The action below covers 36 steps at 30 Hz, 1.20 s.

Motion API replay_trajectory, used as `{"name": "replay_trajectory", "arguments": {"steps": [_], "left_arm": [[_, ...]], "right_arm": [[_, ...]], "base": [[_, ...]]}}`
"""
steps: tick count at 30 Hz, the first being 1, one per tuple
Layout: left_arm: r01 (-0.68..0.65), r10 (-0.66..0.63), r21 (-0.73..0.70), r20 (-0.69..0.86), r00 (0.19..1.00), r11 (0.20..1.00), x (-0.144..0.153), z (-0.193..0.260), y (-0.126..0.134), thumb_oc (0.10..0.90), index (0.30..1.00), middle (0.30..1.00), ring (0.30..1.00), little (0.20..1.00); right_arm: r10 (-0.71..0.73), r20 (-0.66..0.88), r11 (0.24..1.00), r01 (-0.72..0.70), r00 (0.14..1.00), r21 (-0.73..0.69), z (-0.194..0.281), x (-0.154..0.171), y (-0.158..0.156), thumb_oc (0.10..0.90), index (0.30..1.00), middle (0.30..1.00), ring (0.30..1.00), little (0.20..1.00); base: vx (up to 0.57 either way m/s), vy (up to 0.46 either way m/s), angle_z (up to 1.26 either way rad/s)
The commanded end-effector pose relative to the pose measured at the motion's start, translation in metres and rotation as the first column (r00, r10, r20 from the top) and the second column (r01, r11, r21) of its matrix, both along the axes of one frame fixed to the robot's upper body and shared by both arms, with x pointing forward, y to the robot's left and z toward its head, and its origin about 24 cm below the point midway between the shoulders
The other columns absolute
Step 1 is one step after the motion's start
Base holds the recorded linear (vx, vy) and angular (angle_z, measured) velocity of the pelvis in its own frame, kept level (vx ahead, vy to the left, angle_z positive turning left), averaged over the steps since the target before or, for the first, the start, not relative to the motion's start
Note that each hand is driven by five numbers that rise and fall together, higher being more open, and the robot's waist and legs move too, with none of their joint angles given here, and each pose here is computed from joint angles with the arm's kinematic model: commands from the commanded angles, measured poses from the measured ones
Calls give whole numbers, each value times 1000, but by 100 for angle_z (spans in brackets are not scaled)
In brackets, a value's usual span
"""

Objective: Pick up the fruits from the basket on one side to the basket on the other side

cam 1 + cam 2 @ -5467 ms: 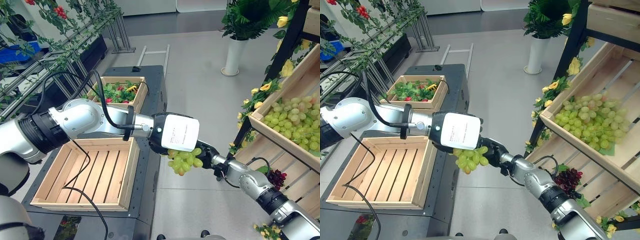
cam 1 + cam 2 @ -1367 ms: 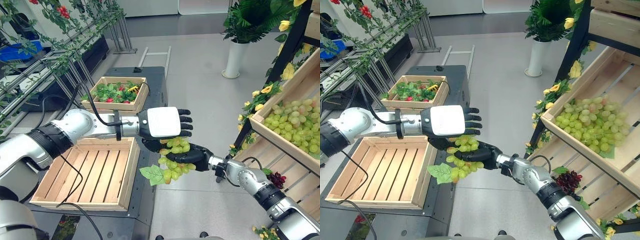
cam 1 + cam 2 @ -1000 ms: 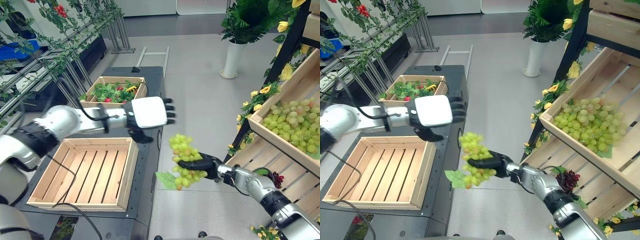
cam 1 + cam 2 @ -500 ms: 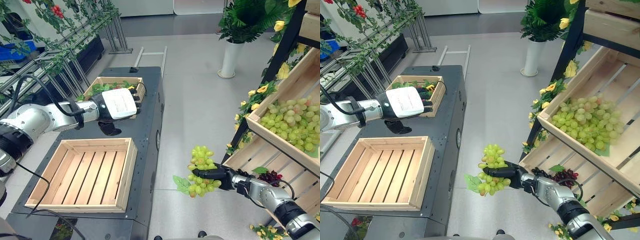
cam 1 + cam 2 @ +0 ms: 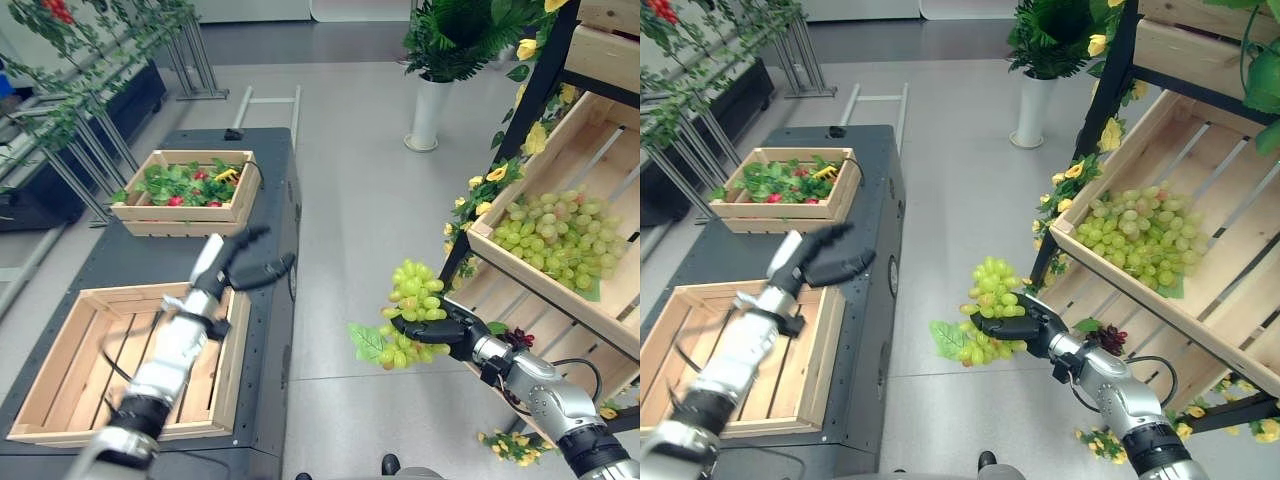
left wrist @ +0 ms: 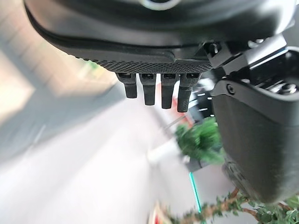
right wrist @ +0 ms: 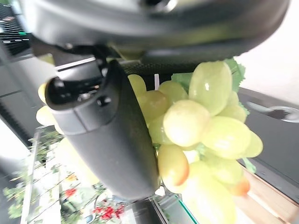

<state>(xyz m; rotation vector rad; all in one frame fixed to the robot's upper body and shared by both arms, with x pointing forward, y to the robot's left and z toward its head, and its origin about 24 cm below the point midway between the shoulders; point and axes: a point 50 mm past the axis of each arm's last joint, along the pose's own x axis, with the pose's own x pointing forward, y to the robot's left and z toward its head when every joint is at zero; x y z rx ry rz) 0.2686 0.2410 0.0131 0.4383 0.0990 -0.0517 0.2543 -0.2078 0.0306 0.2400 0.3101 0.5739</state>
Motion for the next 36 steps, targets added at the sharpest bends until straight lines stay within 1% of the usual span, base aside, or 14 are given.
{"name": "replay_trajectory", "arguments": {"steps": [1,2,4,9,13,18,24,27,28,29,31,33,34,36], "left_arm": [[-79,98,-81,269,958,994,19,41,3,800,900,900,900,900],[-115,136,-94,259,956,989,18,37,5,800,900,900,900,900],[-114,140,-123,225,964,986,20,27,-4,800,900,900,900,900],[-119,130,-79,167,977,990,15,11,-11,800,900,900,900,900],[-137,141,-45,133,981,990,16,7,-2,800,900,900,900,900],[-144,145,-23,109,983,989,19,7,4,800,900,900,900,900],[-123,124,-21,61,990,992,15,0,6,800,900,900,900,900],[-136,136,-2,58,989,991,15,0,10,800,900,900,900,900],[-141,141,-3,60,988,990,15,0,10,800,900,900,900,900],[-168,169,-27,52,984,985,15,-4,12,800,900,900,900,900],[-175,178,-61,41,983,983,16,-4,11,800,900,900,900,900],[-148,150,-44,33,988,988,14,-9,6,800,900,900,900,900],[-134,134,-28,19,991,991,12,-13,2,800,900,900,900,900],[-134,135,-28,18,991,991,12,-14,-1,800,900,900,900,900]], "right_arm": [[30,431,989,-89,902,117,86,31,11,400,300,300,300,300],[31,452,987,-100,892,129,93,35,16,400,300,300,300,300],[-13,479,984,-75,878,163,107,38,20,400,300,300,300,300],[4,533,972,-130,846,198,126,31,23,400,300,300,300,300],[11,581,956,-178,814,232,150,31,19,400,300,300,300,300],[-60,629,952,-145,775,269,177,30,8,400,300,300,300,300],[-231,661,951,22,714,309,203,30,-20,400,300,300,300,300],[-302,716,945,101,629,311,222,30,-42,400,300,300,300,300],[-308,719,944,106,623,313,223,31,-44,400,300,300,300,300],[-354,726,931,151,590,331,231,31,-58,400,300,300,300,300],[-382,738,924,208,556,322,237,30,-68,400,300,300,300,300],[-427,744,902,299,514,311,250,31,-82,400,300,300,300,300],[-453,755,878,384,473,286,261,29,-97,400,300,300,300,300],[-459,763,868,415,456,274,265,29,-103,400,300,300,300,300]], "base": [[-56,176,-72],[-39,155,-120],[-24,182,-155],[-43,154,-42],[-22,127,-13],[-6,108,-12],[11,82,-27],[-26,-38,-28],[-24,-91,-55],[-16,-76,-49],[17,-55,-30],[74,-44,-3],[58,-31,6],[29,-22,7]]}}
